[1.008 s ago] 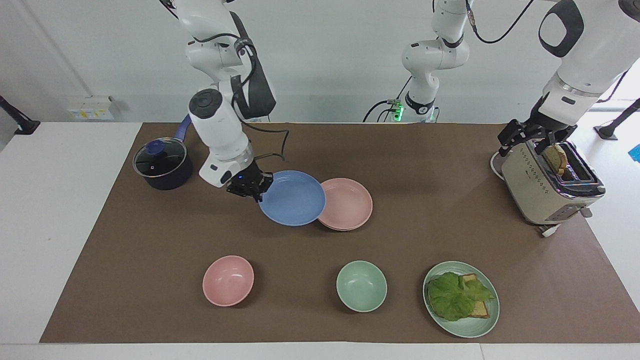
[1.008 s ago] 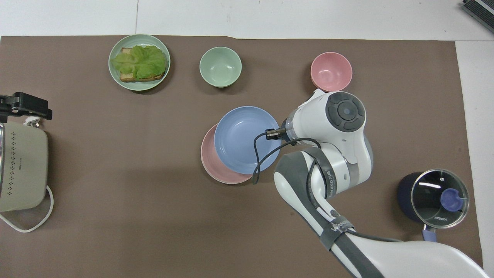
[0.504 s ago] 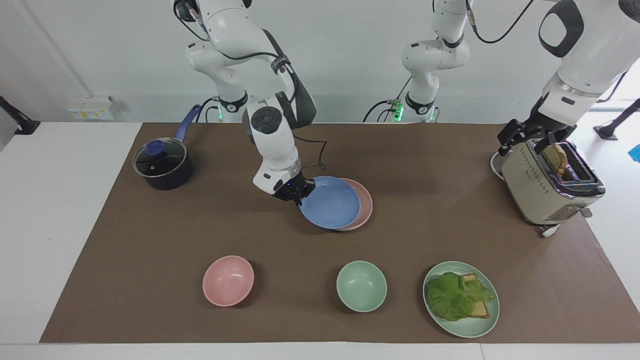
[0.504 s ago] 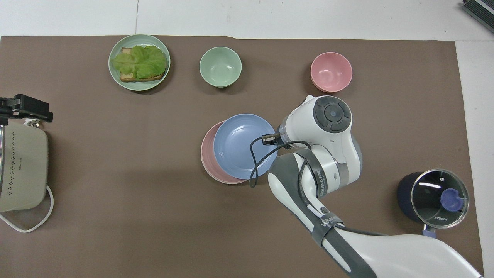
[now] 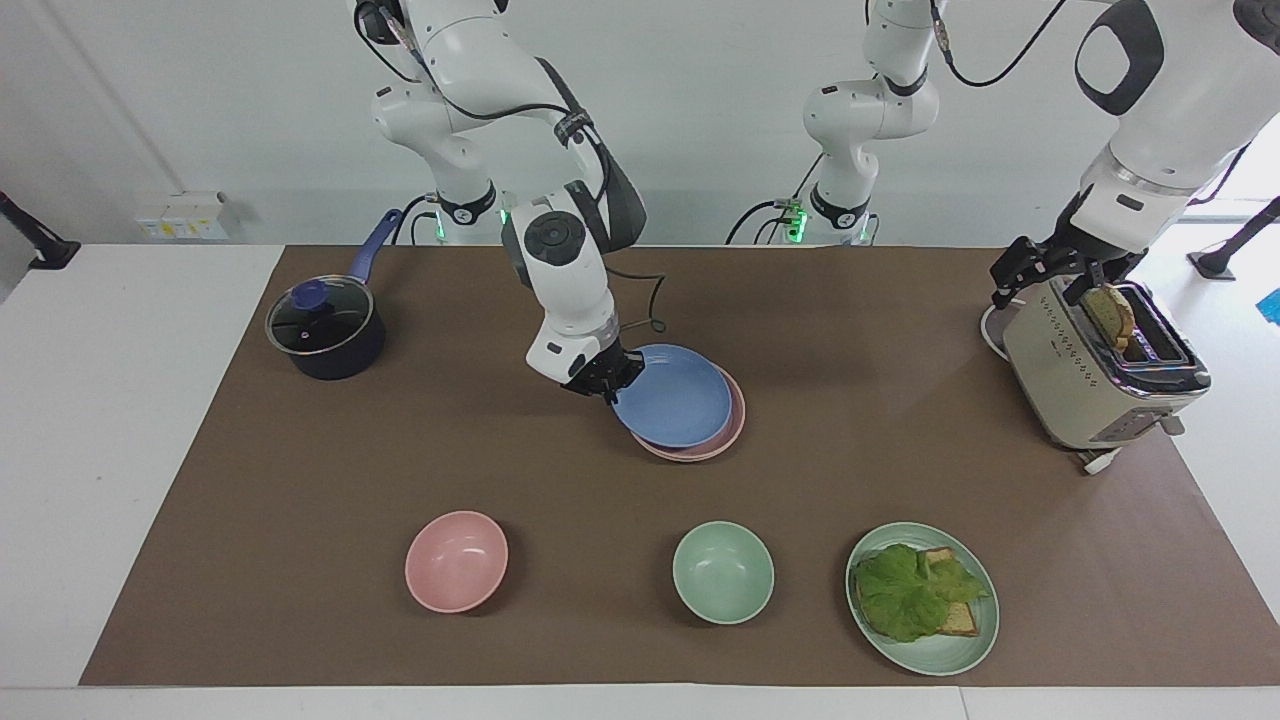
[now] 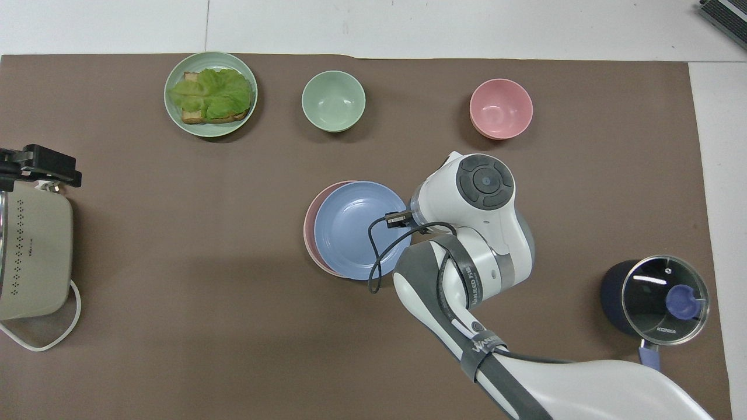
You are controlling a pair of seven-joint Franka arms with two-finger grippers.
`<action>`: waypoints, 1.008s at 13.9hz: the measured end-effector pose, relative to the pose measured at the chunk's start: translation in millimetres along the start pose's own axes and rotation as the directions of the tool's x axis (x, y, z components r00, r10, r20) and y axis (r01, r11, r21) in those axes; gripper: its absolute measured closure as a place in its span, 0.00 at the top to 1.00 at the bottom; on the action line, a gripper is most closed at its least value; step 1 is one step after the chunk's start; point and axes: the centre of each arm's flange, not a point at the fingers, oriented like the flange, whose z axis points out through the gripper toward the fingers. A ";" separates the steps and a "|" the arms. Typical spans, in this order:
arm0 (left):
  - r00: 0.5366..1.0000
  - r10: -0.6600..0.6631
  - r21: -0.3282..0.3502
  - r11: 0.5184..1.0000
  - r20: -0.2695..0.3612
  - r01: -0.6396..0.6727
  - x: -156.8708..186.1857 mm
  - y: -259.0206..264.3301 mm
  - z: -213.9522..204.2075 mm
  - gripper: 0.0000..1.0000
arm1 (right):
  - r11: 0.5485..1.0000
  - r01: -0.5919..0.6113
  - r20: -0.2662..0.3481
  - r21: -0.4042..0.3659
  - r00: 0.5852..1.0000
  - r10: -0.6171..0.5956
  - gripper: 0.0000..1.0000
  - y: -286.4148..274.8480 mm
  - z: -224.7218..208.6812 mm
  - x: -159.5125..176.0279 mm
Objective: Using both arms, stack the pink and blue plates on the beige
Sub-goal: 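Lower the blue bowl into the pink bowl with the right gripper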
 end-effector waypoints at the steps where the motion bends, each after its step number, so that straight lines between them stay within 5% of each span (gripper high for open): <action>1: 1.000 -0.003 0.000 1.000 0.000 0.003 0.0 -1.9 0.0 1.00 | 1.000 0.003 0.002 0.000 1.000 -0.003 0.05 -1.4 1.6 -1.1; 14: 1.000 -0.004 0.002 1.000 -0.001 0.004 -0.3 -0.9 -0.7 1.00 | 0.999 0.023 -0.010 0.038 1.000 -0.023 0.05 -6.9 16.2 0.2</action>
